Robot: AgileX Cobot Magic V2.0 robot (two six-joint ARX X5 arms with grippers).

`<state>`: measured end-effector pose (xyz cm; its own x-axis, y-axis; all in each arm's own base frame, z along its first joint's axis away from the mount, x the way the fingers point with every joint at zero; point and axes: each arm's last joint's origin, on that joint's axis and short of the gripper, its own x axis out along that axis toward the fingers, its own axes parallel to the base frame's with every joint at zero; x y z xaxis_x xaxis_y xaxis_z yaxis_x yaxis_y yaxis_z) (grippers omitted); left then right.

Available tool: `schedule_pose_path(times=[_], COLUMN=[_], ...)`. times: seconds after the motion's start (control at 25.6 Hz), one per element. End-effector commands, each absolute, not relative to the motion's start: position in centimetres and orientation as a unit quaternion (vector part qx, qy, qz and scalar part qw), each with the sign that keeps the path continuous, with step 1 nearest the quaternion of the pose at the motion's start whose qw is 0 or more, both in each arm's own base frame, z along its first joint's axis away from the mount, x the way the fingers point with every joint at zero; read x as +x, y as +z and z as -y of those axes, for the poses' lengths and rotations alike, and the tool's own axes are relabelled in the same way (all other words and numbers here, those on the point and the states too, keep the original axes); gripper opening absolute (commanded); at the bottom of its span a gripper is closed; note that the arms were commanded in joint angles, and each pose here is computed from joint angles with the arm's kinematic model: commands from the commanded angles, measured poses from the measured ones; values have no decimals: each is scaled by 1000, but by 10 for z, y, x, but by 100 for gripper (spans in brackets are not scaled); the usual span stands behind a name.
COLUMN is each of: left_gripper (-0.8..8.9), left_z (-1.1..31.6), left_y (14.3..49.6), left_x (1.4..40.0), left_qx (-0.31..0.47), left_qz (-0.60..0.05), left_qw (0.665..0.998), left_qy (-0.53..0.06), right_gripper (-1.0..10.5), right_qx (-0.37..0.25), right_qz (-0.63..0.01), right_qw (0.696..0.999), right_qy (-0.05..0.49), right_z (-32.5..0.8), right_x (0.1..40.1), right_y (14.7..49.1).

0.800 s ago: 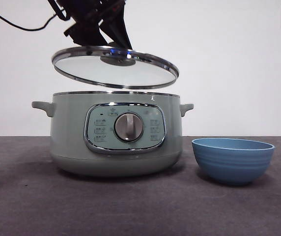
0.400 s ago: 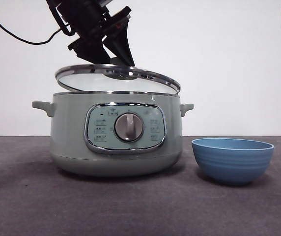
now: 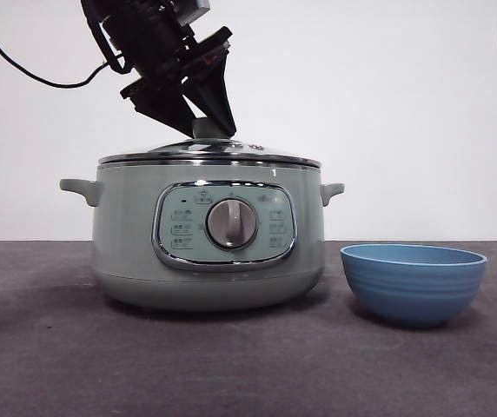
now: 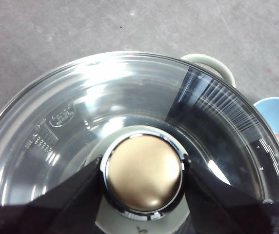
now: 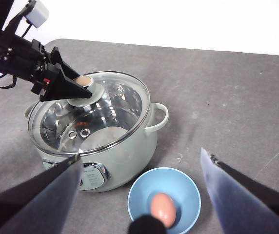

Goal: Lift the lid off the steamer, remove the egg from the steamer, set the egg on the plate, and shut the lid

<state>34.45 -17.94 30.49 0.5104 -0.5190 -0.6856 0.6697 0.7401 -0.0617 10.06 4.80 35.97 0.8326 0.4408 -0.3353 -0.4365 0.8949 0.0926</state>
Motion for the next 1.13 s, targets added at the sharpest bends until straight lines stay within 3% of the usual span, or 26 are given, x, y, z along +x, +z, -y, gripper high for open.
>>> schedule_pose_path(times=[0.04, 0.23, 0.43, 0.47, 0.86, 1.13], left_gripper=[-8, 31, 482, 509, 507, 501], left_z=[182, 181, 180, 180, 171, 150], left_y=[302, 299, 299, 299, 339, 386], left_x=[348, 345, 345, 345, 328, 282], left_qx=[101, 101, 99, 99, 91, 74], left_qz=[-361, -380, -384, -384, -339, -336], left_qw=[862, 854, 853, 853, 873, 868], left_qy=[-342, -340, -339, -338, -340, -358], right_gripper=[414, 414, 414, 414, 414, 413], right_qx=[9, 9, 9, 9, 4, 13], right_qz=[-175, -176, -176, -177, -205, -236], right_qw=[957, 957, 957, 957, 951, 928], right_qy=[229, 230, 230, 230, 230, 288], right_z=[-48, -48, -48, -48, -48, -50], right_x=[101, 101, 101, 101, 99, 95], right_y=[359, 359, 359, 359, 354, 349])
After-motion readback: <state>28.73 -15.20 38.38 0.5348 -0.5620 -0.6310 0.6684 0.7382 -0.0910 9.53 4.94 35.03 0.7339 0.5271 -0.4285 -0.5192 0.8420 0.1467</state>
